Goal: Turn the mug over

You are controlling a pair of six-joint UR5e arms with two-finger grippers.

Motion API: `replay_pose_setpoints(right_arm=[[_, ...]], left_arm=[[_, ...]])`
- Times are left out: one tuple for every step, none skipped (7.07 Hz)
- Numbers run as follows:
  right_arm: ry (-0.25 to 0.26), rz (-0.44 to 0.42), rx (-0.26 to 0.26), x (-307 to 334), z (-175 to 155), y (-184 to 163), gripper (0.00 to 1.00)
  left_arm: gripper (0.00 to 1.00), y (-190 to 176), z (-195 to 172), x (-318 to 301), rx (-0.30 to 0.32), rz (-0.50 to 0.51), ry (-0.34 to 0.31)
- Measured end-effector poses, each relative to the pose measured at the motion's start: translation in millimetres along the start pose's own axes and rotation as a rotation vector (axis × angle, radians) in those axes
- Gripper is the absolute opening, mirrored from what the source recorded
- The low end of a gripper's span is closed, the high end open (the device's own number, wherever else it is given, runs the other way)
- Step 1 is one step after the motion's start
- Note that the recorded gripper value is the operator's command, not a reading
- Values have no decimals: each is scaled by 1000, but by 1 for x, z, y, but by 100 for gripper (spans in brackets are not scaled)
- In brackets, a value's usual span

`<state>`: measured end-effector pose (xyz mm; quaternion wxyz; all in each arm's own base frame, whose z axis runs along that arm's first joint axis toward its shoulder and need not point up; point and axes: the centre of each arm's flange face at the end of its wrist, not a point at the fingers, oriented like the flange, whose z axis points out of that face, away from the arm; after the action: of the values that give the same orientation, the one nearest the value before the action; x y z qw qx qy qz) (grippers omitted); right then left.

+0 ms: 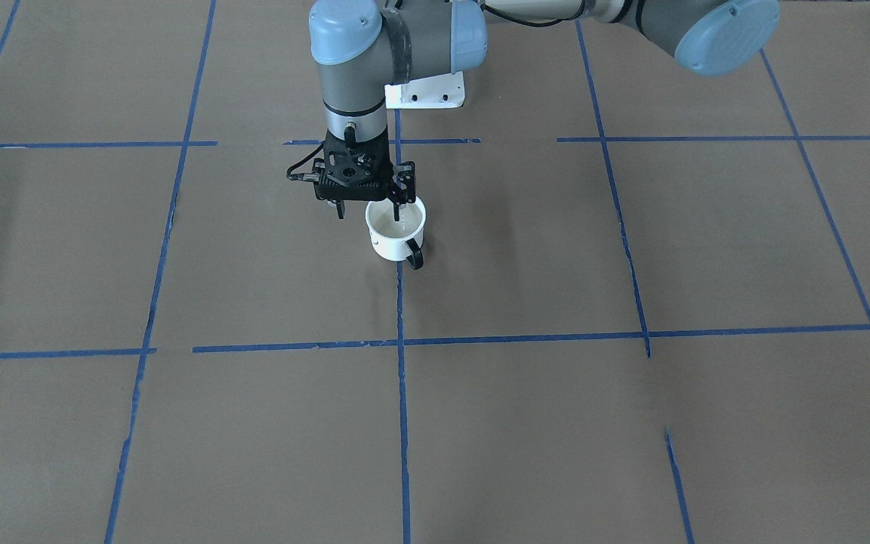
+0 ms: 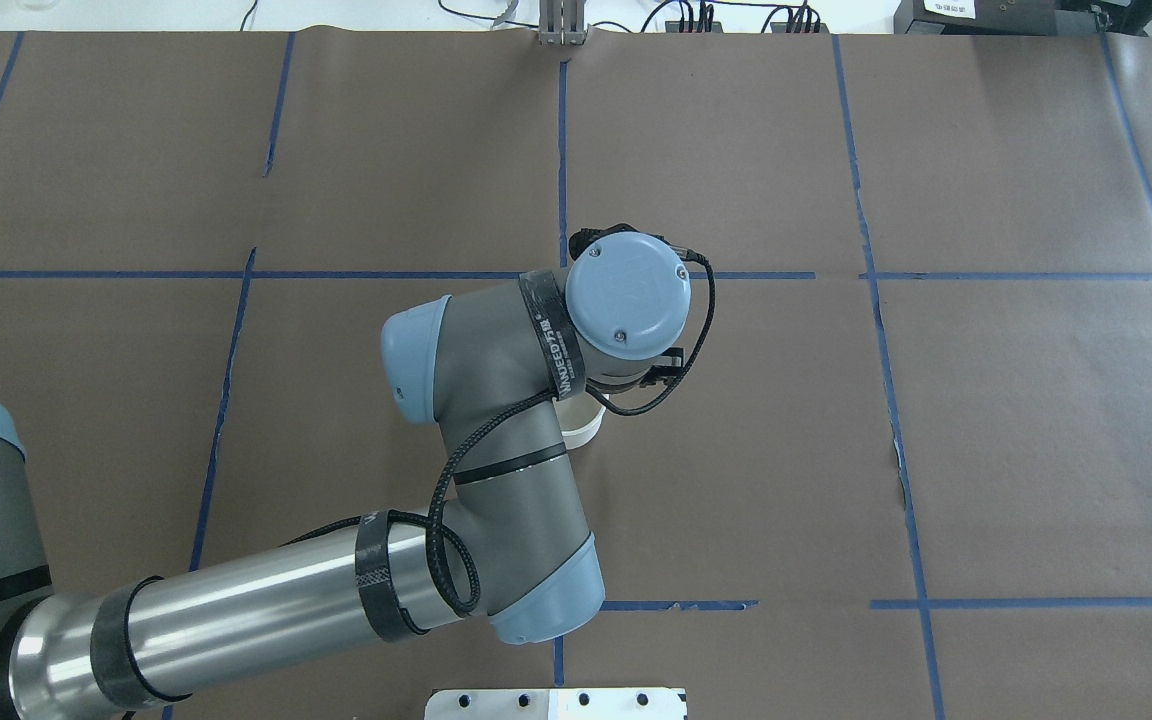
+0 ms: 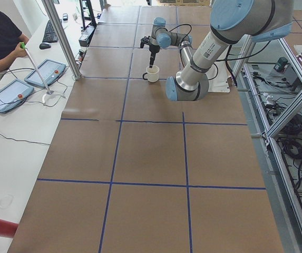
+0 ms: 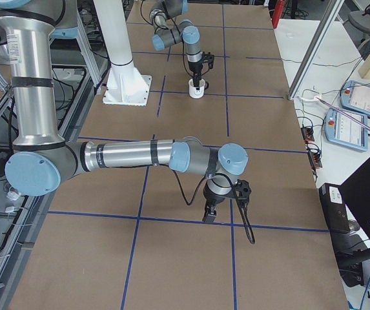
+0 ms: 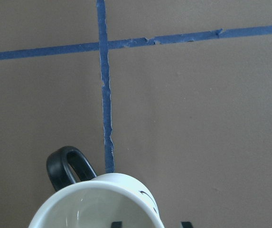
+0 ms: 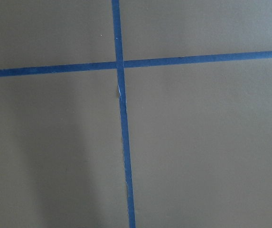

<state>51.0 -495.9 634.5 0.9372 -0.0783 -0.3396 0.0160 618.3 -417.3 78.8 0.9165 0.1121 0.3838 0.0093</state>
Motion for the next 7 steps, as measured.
replay_pose_setpoints(right_arm=[[0,0,0,0,0,0,100],[0,0,0,0,0,0,100],[0,0,0,0,0,0,100],[0,0,0,0,0,0,100],[0,0,0,0,0,0,100],[0,0,0,0,0,0,100],[0,0,0,0,0,0,100]], left_arm=[[100,-11,-15,-13,18,25,5],[100,-27,-32,-39,38,57,10],[100,-43,-48,-73,48,89,18],[100,-60,-62,-110,56,114,22],[100,-75,-71,-148,69,145,16],[100,-88,-79,-192,80,194,1],[100,-105,-90,-241,85,254,-16]])
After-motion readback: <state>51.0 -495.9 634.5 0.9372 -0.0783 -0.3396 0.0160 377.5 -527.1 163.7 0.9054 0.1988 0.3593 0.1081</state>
